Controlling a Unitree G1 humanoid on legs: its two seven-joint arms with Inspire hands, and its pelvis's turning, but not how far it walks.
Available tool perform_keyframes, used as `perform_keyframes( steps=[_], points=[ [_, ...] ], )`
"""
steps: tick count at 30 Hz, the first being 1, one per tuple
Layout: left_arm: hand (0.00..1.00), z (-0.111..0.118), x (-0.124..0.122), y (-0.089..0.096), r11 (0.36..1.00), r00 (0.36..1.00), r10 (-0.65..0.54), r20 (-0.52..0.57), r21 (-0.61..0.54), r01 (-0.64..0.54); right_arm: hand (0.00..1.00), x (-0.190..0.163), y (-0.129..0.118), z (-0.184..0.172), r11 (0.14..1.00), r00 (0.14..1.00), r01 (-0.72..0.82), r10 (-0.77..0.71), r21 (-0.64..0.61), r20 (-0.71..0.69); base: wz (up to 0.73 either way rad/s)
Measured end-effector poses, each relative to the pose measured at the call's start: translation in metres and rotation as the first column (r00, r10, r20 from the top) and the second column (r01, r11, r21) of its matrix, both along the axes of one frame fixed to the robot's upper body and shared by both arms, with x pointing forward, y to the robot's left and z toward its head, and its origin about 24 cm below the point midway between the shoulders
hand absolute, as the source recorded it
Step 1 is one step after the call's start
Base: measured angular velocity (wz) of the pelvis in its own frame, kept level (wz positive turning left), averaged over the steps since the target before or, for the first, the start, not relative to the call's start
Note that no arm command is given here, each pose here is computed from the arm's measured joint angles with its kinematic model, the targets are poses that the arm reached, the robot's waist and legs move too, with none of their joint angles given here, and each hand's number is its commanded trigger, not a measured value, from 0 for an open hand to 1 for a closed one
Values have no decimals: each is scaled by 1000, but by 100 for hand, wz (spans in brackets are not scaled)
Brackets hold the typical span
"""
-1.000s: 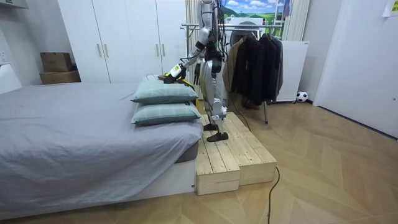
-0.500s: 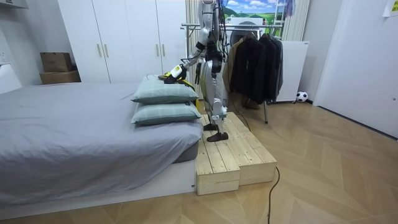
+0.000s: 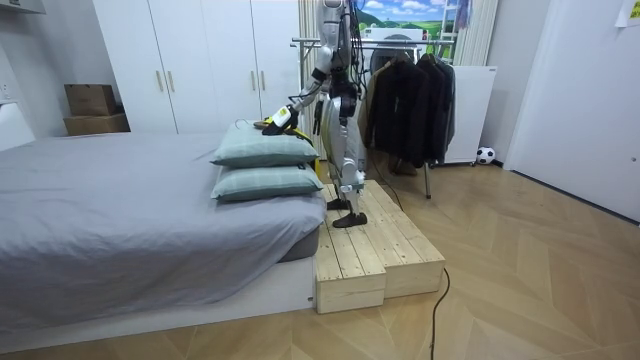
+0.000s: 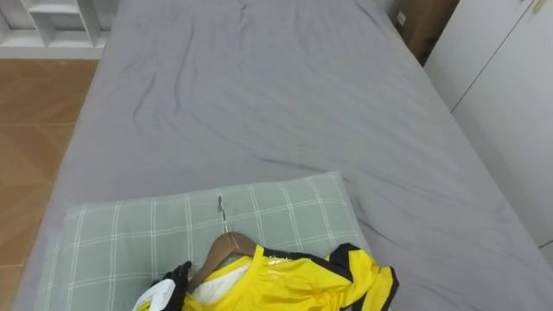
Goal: Hang clothes
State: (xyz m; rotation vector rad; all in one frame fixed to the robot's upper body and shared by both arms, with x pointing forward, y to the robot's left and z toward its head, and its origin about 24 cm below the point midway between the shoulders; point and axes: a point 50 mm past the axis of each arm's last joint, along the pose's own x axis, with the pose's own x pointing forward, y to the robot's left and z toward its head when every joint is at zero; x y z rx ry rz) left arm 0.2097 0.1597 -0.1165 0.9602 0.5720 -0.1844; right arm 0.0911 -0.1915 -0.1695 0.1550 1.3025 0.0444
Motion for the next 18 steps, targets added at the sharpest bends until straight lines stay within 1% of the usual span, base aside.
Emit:
perform_keyframes(
  steps=[4,5,6,7,8,11,13,15,18],
  points=[
    [1,1,2,-1,1000,1000,2,6,1,-2,0,0,0,0,1000,1000,-1,1,0,1,0],
    [29,1,2,-1,1000,1000,2,7,1,-2,0,1,0,0,1000,1000,-2,2,-1,1,0],
    [38,1,3,-1,1000,1000,5,12,2,-5,0,1,0,0,1000,1000,-3,3,-1,2,0],
    [57,1,2,-1,1000,1000,8,15,4,-8,0,1,0,0,1000,1000,-4,4,0,3,0],
    [100,1,2,-1,1000,1000,9,13,5,-9,0,2,1,0,1000,1000,-5,5,0,4,0],
    [100,3,5,1,1000,999,23,26,8,-23,0,4,3,1,1000,1000,-28,28,0,8,0],
    [100,7,12,5,998,996,64,68,10,-65,0,4,3,1,999,999,-39,39,-1,6,0],
    [100,10,16,9,996,993,84,84,12,-86,0,4,4,0,999,999,-45,45,-1,6,0],
    [100,14,21,12,996,991,88,102,21,-91,0,4,4,0,999,999,-46,46,-1,5,0]
  ],
)
